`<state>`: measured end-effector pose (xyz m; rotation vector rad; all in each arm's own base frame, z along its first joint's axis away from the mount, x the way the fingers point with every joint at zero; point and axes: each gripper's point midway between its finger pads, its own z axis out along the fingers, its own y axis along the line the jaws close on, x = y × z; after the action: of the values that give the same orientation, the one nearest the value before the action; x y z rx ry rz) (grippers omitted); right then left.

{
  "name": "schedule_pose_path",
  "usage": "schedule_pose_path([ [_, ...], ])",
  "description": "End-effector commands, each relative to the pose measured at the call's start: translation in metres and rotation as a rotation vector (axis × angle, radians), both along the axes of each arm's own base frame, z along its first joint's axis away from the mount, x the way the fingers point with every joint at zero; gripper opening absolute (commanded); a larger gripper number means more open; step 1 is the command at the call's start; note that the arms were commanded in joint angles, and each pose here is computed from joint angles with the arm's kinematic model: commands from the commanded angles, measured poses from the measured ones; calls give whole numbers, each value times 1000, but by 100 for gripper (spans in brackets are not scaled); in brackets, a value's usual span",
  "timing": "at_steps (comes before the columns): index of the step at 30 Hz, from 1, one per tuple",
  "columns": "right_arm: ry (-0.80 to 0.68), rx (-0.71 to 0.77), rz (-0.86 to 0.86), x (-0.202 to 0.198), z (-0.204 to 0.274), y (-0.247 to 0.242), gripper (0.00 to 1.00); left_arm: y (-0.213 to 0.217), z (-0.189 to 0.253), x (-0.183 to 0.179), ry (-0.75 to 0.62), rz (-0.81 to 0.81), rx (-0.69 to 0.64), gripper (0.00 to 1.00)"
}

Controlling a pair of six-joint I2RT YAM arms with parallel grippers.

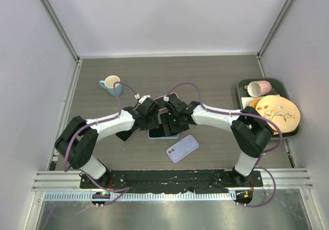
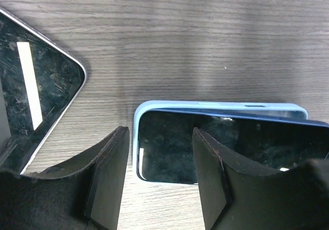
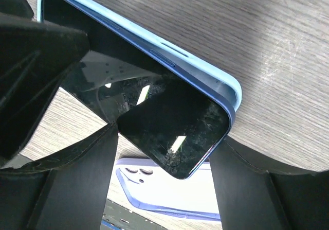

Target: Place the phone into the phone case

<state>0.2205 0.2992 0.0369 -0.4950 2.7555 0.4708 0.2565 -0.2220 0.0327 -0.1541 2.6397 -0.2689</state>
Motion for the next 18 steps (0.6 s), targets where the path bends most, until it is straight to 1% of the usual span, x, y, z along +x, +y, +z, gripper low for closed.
schedule_pose_path([
  [1,-29,27,118,-16,21,10,73,30,-35,-21,102,16,161,56],
  [4,-14,35,128,-18,23,12,73,31,-37,-22,108,19,159,54],
  [7,-15,5,118,-16,21,8,73,27,-36,-22,106,9,140,52],
  [10,-26,-9,109,-15,23,4,73,28,-33,-21,105,10,150,52],
  [15,-75,30,102,-10,41,7,73,31,-29,-22,96,7,155,52],
  [18,-117,80,59,-4,59,5,73,32,-25,-21,85,6,154,52],
])
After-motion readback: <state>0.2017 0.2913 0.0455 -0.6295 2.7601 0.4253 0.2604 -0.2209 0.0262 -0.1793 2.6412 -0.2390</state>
